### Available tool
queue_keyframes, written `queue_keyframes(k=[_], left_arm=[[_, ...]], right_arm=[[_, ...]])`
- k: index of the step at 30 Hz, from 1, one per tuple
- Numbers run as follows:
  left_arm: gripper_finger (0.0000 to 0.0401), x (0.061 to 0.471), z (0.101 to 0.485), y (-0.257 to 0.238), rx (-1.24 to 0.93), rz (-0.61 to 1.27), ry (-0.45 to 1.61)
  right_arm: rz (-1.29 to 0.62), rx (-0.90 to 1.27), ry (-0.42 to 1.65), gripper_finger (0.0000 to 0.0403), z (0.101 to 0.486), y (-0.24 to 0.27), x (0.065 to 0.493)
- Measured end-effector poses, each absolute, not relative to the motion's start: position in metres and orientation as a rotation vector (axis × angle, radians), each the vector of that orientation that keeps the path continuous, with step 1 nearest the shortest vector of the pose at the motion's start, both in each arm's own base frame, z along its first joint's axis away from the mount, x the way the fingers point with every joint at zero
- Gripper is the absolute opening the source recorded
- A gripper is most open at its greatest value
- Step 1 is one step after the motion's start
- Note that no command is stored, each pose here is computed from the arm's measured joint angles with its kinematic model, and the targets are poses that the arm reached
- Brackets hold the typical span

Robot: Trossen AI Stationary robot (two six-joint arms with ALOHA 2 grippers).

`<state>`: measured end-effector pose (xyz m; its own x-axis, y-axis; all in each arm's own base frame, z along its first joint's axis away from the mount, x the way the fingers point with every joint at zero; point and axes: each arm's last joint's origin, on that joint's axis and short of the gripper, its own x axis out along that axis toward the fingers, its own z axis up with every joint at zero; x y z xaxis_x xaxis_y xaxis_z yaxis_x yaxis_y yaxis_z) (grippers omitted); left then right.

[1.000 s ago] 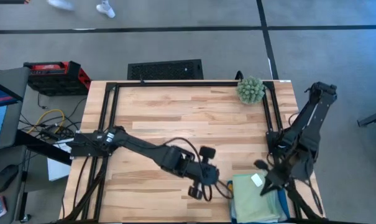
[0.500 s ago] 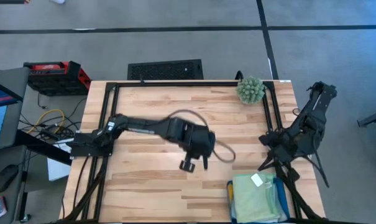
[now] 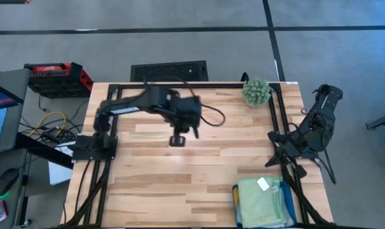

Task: Fold microfiber towels
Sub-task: Return to Home Position

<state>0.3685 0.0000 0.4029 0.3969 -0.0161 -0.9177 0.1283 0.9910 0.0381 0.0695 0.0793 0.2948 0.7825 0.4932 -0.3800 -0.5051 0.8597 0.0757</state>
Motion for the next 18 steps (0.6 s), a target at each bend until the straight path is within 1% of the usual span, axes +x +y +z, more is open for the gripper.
queue_keyframes(k=[4, 9, 13, 18], left_arm=[[0.0, 0.334, 0.433, 0.0, 0.125, -0.016, 1.095], [0.0, 0.288, 0.443, -0.007, 0.122, 0.053, 1.02], [0.0, 0.243, 0.433, -0.014, 0.108, 0.097, 0.875], [0.0, 0.195, 0.399, -0.02, 0.088, 0.059, 0.623]], right_arm=[[0.53, -0.06, 0.393, 0.0016, 0.295, 0.077, 0.068], [0.501, -0.078, 0.376, 0.0015, 0.295, 0.071, 0.065], [0.511, -0.095, 0.325, 0.0011, 0.299, 0.065, 0.061], [0.494, -0.126, 0.27, 0.0014, 0.3, 0.058, 0.057]])
